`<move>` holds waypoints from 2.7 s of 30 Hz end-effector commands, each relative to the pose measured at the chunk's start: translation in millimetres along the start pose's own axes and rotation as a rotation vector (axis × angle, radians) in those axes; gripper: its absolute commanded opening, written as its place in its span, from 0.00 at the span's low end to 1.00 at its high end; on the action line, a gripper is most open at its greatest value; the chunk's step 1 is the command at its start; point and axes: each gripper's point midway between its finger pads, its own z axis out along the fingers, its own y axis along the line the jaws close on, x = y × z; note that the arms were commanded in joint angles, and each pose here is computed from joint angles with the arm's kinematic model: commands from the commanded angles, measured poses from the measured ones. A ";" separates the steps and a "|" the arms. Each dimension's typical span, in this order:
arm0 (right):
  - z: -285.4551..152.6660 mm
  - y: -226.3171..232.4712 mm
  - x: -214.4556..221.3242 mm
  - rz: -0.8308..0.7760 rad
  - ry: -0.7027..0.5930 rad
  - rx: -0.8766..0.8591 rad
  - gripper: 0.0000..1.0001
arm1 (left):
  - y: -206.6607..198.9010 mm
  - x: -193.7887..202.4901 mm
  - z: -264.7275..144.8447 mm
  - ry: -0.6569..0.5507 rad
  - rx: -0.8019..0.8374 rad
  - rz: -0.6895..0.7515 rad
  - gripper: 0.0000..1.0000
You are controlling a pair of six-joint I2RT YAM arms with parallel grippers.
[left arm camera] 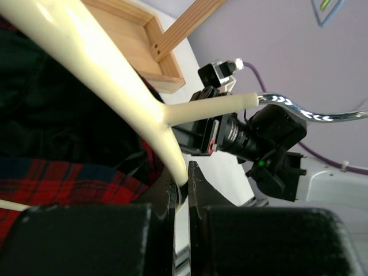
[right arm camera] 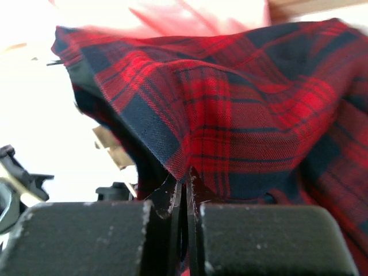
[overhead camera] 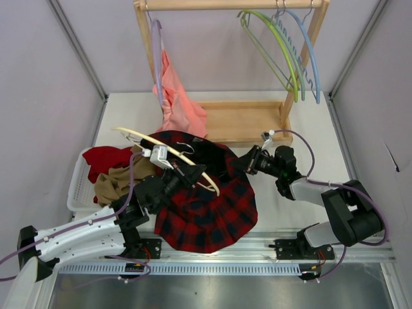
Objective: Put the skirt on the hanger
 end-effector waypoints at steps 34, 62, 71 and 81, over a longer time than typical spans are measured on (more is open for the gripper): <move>-6.2 2.0 39.5 -0.280 0.174 0.554 0.51 | 2.7 6.2 3.7 0.003 0.017 0.002 0.00; 2.9 -5.0 17.6 -0.140 -0.132 0.385 0.87 | 5.9 2.3 -1.4 0.001 -0.003 -0.001 0.00; 32.1 -27.2 28.7 -0.106 -0.076 0.456 0.78 | 3.7 -2.3 -2.7 -0.010 0.002 0.001 0.00; 59.2 -39.3 9.4 -0.139 -0.161 0.563 0.28 | 3.2 -6.6 -5.4 -0.019 0.001 0.000 0.00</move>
